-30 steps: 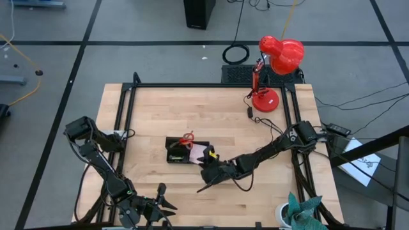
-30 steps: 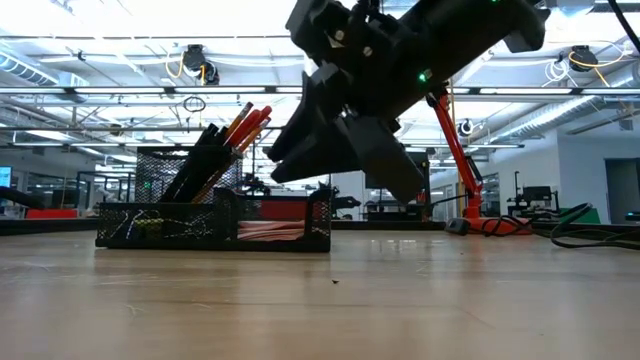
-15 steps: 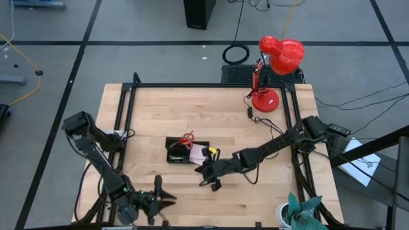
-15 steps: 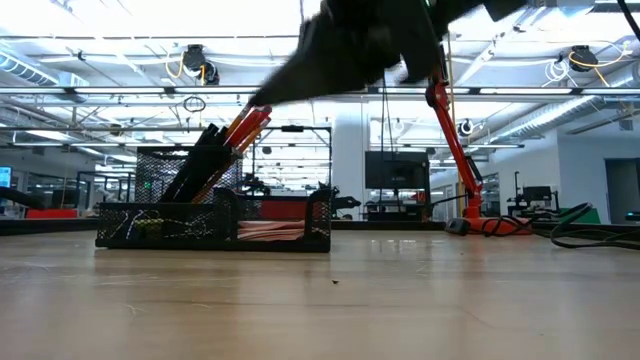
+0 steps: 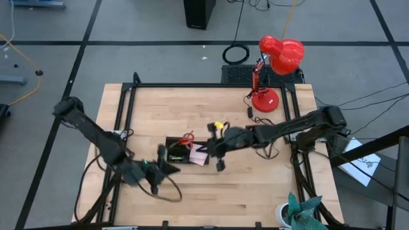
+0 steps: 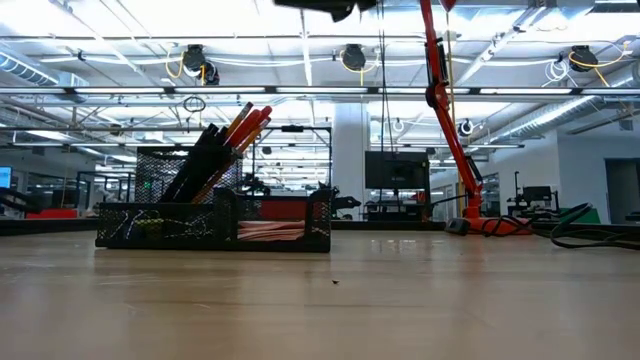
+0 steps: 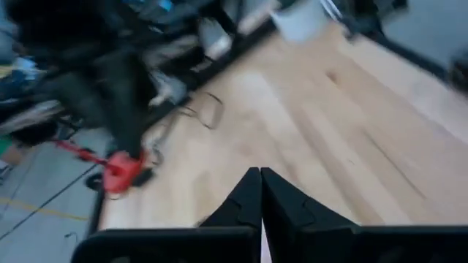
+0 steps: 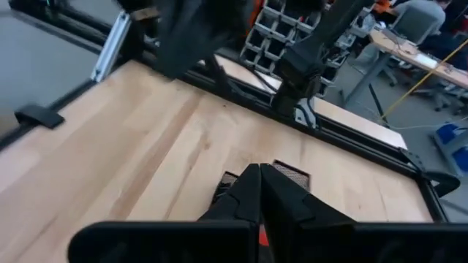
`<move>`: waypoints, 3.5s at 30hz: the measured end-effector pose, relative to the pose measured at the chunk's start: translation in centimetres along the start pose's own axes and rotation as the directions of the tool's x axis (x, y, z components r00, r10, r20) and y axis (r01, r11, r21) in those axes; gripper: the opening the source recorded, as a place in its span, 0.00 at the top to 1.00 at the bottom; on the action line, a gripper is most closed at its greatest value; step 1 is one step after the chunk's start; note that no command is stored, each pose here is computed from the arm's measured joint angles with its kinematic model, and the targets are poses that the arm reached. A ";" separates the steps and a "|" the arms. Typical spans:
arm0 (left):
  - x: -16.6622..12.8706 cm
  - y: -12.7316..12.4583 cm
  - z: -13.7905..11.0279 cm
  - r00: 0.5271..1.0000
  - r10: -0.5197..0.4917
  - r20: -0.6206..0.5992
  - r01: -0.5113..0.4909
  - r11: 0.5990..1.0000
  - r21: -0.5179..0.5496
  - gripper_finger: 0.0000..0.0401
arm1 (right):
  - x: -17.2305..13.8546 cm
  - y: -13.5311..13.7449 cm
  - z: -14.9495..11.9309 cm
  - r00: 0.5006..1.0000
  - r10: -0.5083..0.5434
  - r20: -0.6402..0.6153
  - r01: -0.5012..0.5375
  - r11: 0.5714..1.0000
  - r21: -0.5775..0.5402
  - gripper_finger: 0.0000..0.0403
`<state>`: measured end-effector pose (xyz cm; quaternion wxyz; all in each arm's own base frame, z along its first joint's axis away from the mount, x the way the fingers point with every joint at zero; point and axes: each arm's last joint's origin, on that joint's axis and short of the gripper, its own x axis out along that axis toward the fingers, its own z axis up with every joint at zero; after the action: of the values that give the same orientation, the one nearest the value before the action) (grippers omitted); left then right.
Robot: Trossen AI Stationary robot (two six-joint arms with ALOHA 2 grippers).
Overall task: Pick and place office supplies into organizer
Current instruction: Return to Home Position
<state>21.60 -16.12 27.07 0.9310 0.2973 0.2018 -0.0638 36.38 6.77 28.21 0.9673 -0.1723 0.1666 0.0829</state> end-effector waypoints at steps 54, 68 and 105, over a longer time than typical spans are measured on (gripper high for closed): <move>-5.9 4.3 -17.4 0.875 0.251 0.414 -0.048 0.896 -0.441 1.00 | -17.9 0.2 -17.0 0.835 -0.245 0.493 0.014 0.905 0.425 1.00; -5.1 4.1 -18.9 0.881 0.127 0.455 0.034 0.943 -0.330 1.00 | -18.1 0.2 -18.0 0.835 -0.209 0.509 0.032 0.941 0.336 1.00; -5.7 2.9 -19.8 0.930 0.159 0.332 -0.020 0.923 -0.384 1.00 | -19.4 0.7 -19.2 0.890 -0.296 0.348 0.154 0.912 0.380 1.00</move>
<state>10.46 -2.30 16.32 0.9934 0.1067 0.0241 -0.0337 12.49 -1.52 17.79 0.9987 0.0006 -0.0431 -0.0284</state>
